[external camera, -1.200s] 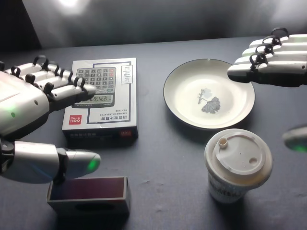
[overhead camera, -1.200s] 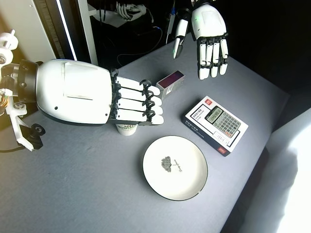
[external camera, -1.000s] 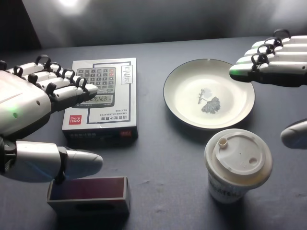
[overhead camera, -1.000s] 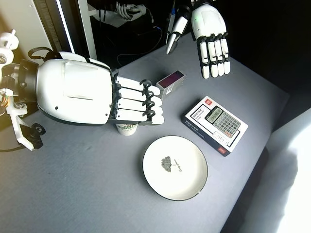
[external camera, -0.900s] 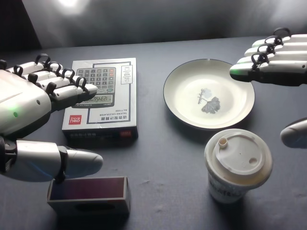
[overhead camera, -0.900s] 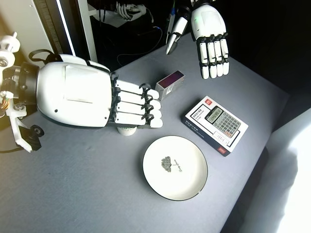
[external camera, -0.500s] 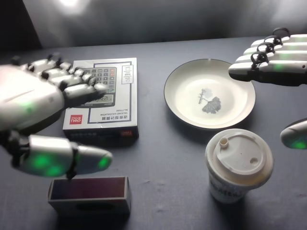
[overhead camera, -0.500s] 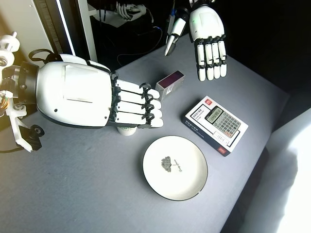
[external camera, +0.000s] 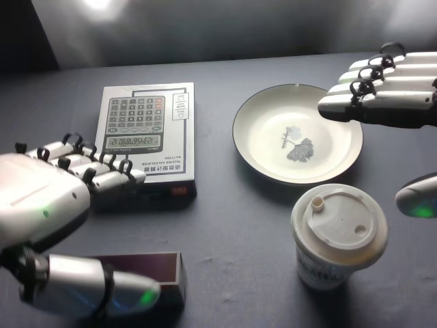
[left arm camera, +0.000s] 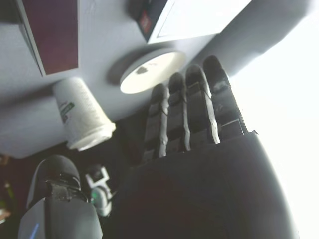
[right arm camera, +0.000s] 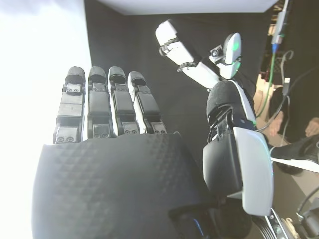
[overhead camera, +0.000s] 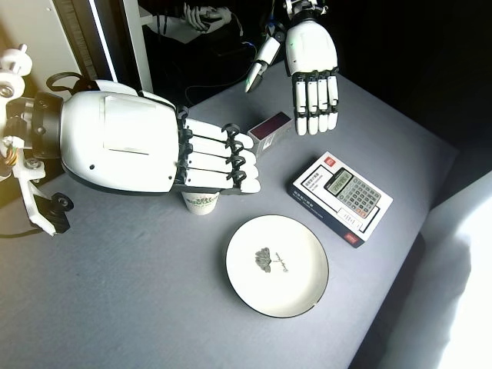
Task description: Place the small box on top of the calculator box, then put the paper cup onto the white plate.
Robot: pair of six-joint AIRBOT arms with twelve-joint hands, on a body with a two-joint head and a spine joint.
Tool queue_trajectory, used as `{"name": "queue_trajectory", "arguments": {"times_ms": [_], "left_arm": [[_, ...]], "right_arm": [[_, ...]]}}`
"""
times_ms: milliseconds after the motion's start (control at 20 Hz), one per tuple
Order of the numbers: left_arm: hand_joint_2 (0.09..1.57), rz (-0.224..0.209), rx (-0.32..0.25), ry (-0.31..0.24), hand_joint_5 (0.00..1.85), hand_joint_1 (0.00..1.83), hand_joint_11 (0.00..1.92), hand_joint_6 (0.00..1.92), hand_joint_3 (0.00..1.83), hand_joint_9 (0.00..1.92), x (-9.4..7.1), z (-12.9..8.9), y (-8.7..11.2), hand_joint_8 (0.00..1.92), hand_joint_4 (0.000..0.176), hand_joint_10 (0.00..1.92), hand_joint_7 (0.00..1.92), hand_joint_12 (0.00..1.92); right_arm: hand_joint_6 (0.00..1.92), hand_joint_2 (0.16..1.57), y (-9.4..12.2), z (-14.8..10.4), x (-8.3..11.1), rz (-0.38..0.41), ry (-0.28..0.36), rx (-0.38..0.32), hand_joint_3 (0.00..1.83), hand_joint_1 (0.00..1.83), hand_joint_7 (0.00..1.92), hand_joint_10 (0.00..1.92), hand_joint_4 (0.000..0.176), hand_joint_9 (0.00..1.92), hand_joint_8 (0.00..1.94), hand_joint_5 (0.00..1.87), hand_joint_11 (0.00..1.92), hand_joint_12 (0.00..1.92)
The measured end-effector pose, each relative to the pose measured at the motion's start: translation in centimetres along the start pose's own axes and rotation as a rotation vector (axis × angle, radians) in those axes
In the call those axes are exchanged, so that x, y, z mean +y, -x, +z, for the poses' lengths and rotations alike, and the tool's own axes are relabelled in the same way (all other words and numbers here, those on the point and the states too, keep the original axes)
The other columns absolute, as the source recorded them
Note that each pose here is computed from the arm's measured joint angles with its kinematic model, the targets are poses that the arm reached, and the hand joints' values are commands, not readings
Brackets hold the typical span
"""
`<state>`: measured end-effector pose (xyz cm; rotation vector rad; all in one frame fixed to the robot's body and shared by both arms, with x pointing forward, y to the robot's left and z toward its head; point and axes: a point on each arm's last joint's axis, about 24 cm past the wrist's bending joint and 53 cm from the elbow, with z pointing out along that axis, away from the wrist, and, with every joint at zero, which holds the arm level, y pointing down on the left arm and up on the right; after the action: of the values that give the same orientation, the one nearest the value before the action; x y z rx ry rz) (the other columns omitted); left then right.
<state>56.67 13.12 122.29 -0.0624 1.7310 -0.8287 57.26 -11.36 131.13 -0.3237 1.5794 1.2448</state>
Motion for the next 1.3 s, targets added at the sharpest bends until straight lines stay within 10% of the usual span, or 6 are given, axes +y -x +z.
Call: {"name": "queue_trajectory", "arguments": {"times_ms": [700, 1300], "left_arm": [[1.02, -0.055, 0.067, -0.017, 0.06, 0.87, 0.00, 0.00, 0.01, 0.09, -0.6, 1.0, -5.1, 0.00, 0.000, 0.00, 0.10, 0.32], [1.15, -0.031, 0.079, -0.005, 0.34, 0.91, 0.00, 0.01, 0.00, 0.36, 1.2, 2.6, -6.4, 0.01, 0.000, 0.02, 0.39, 0.83]], "right_arm": [[0.00, 1.27, -0.3, 0.1, 0.2, -0.009, 0.006, 0.009, 0.01, 0.01, 0.01, 0.00, 0.000, 0.00, 0.00, 0.00, 0.00, 0.00], [0.00, 1.27, -0.3, 0.1, 0.3, -0.009, 0.007, 0.009, 0.00, 0.08, 0.05, 0.00, 0.000, 0.01, 0.00, 0.05, 0.00, 0.00]]}}
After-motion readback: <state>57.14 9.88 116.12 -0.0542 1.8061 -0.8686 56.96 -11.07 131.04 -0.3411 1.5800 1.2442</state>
